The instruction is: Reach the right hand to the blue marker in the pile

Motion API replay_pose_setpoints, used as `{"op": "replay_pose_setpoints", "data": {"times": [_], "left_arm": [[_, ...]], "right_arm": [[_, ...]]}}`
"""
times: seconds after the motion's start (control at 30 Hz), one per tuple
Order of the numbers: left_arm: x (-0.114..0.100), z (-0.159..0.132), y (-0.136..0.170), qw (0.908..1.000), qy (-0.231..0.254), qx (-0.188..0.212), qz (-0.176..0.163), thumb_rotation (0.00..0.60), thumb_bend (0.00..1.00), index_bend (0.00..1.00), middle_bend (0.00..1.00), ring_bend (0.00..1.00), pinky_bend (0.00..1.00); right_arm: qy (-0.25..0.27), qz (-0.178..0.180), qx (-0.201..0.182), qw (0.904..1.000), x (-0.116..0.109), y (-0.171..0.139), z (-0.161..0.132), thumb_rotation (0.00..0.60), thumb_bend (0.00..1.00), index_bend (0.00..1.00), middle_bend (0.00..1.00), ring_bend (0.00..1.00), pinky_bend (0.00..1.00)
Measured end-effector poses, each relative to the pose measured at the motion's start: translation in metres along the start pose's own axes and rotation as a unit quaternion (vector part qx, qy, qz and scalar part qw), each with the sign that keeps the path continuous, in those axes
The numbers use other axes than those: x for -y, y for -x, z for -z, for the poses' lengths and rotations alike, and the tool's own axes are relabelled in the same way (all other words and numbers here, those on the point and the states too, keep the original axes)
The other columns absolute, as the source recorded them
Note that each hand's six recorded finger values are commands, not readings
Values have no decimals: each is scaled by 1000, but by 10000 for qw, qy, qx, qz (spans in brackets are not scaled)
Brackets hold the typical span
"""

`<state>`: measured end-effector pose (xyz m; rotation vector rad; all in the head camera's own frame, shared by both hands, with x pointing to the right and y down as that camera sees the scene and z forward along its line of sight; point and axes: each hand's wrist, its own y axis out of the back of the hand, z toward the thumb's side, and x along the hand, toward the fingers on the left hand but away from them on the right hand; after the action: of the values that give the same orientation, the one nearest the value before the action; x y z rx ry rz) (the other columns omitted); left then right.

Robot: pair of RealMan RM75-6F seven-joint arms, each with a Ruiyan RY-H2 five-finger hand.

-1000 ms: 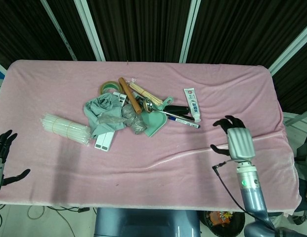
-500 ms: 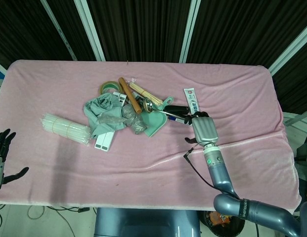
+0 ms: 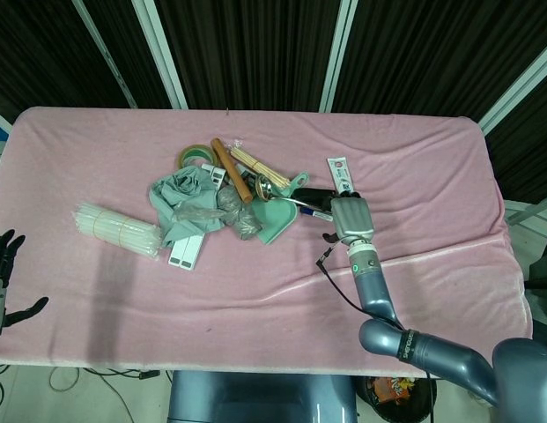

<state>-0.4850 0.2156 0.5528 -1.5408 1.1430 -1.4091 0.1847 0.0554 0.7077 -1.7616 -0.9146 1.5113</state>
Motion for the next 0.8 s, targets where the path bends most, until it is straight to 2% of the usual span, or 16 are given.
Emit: {"op": "replay_pose_setpoints", "data": {"times": [0.27, 0.8], "left_arm": [[2, 0, -1, 10000, -53, -32, 48, 600, 0, 0, 0, 0, 0], [2, 2, -1, 9999, -60, -92, 81, 600, 0, 0, 0, 0, 0]], "right_arm": [[-108, -194, 284, 9994, 14, 12, 14, 600, 232, 446, 380, 277, 279], [-251, -346, 522, 9977, 35, 21, 34, 600, 236, 432, 354, 255, 279]]}}
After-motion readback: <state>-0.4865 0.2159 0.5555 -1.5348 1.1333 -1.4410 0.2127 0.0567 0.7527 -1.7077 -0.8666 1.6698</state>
